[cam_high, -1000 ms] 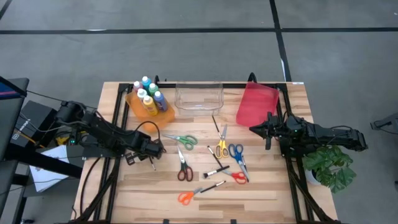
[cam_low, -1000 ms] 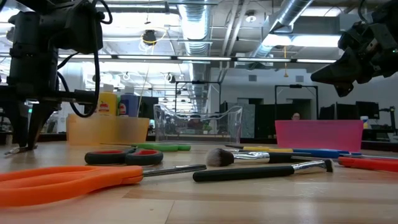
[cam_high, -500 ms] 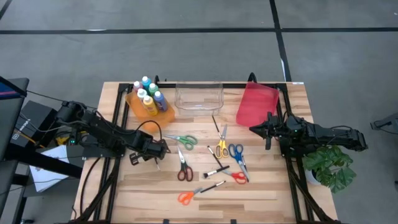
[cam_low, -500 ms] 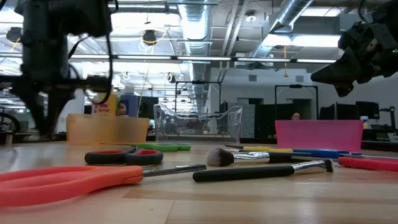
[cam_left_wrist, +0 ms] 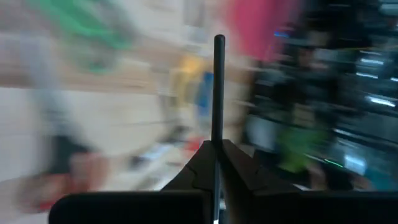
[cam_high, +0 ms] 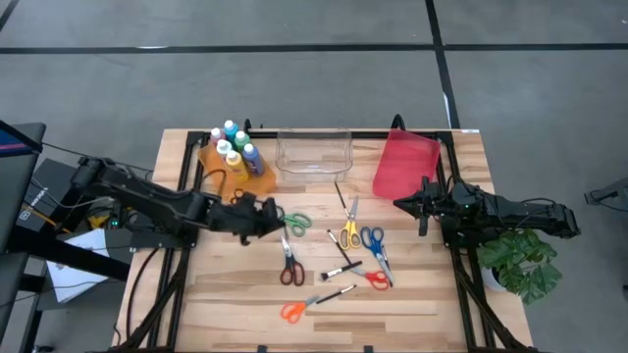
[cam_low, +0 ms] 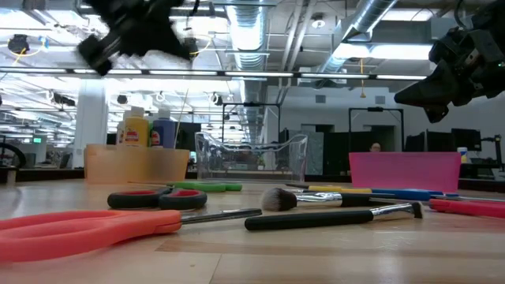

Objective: Pick & Place Paint Supplies
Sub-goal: Put the black paint brush into the transparent bin

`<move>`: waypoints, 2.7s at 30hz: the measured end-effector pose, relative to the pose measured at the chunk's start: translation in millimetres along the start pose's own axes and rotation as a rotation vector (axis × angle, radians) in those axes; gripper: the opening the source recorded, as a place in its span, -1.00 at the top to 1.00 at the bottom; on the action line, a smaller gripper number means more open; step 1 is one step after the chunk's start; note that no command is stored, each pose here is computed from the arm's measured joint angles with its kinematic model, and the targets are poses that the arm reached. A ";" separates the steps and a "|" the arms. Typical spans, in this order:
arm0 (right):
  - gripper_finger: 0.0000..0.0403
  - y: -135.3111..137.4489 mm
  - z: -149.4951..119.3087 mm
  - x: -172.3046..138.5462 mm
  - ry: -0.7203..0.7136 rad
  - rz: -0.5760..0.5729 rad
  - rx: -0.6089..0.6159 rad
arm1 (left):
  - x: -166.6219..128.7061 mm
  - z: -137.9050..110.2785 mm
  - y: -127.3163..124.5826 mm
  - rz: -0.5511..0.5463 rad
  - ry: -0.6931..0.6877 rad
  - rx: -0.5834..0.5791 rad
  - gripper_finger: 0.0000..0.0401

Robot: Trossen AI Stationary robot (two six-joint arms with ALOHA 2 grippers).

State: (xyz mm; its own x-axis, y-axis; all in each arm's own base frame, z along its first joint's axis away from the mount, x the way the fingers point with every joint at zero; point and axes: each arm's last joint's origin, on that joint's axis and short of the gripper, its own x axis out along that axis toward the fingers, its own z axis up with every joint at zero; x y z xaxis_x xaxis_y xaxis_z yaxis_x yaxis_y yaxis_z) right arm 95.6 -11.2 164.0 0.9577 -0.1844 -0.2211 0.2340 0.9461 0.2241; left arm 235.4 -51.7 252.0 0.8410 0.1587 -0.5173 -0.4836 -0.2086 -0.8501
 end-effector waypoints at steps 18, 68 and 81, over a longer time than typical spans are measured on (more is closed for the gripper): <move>0.93 0.0 -0.1 0.0 0.000 0.001 0.000 | -44.8 -2.9 -77.8 -0.812 0.188 -0.046 0.97; 0.93 0.0 0.0 0.0 0.000 0.000 0.000 | 107.5 208.8 -104.3 0.462 0.010 1.584 0.99; 0.93 0.0 -0.1 0.0 0.000 -0.001 0.000 | 37.3 141.2 -125.7 0.372 0.084 1.625 1.00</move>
State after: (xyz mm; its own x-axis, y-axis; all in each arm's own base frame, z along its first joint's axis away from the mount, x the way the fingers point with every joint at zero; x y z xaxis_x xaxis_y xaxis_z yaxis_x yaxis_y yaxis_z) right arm 95.6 -11.2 163.9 0.9576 -0.1850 -0.2211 0.2345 0.9460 0.2240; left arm 293.3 116.7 325.7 0.6141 0.2739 -0.7402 -0.3335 0.9401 0.0712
